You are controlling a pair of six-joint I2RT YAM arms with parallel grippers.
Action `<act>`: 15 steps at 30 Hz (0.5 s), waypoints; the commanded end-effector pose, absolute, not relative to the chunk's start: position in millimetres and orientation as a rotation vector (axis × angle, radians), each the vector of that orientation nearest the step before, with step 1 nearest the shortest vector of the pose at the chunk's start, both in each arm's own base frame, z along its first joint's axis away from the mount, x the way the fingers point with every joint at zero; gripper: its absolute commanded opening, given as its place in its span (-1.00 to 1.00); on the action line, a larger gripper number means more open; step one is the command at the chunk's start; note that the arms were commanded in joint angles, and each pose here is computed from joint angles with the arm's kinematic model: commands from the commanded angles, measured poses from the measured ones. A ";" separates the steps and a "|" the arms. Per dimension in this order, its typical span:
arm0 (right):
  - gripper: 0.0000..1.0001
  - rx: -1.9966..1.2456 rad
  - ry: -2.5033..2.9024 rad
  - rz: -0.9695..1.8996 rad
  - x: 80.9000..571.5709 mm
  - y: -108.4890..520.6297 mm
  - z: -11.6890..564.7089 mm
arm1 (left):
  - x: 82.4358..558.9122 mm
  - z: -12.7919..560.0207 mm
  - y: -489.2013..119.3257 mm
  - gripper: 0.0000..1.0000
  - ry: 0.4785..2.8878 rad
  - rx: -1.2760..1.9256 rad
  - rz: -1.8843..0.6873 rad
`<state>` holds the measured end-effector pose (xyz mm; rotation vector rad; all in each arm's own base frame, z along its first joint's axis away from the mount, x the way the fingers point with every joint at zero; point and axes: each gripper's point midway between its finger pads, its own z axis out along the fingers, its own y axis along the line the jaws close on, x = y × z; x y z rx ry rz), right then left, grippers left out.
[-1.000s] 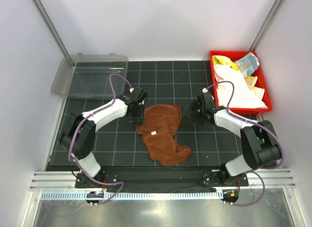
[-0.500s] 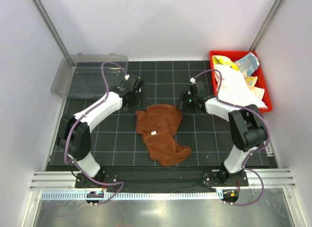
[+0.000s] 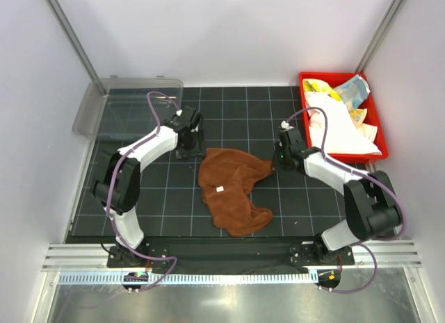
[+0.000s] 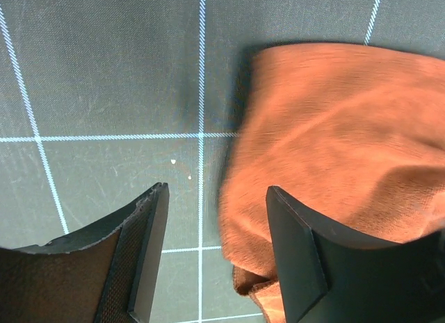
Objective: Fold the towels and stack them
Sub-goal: Flatten out the crumpled towel
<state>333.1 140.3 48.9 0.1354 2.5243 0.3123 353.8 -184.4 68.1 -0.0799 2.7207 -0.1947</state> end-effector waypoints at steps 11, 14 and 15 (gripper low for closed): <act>-0.98 0.117 2.514 0.271 299.7 122.0 49.9 | 410.1 87.8 -243.6 0.29 2.535 0.072 -0.505; -0.98 0.119 2.515 0.283 299.3 123.2 49.4 | 420.1 79.0 -250.4 0.25 2.551 0.120 -0.500; -0.98 0.118 2.513 0.287 299.2 124.1 49.7 | 418.1 62.5 -249.3 0.23 2.597 0.124 -0.479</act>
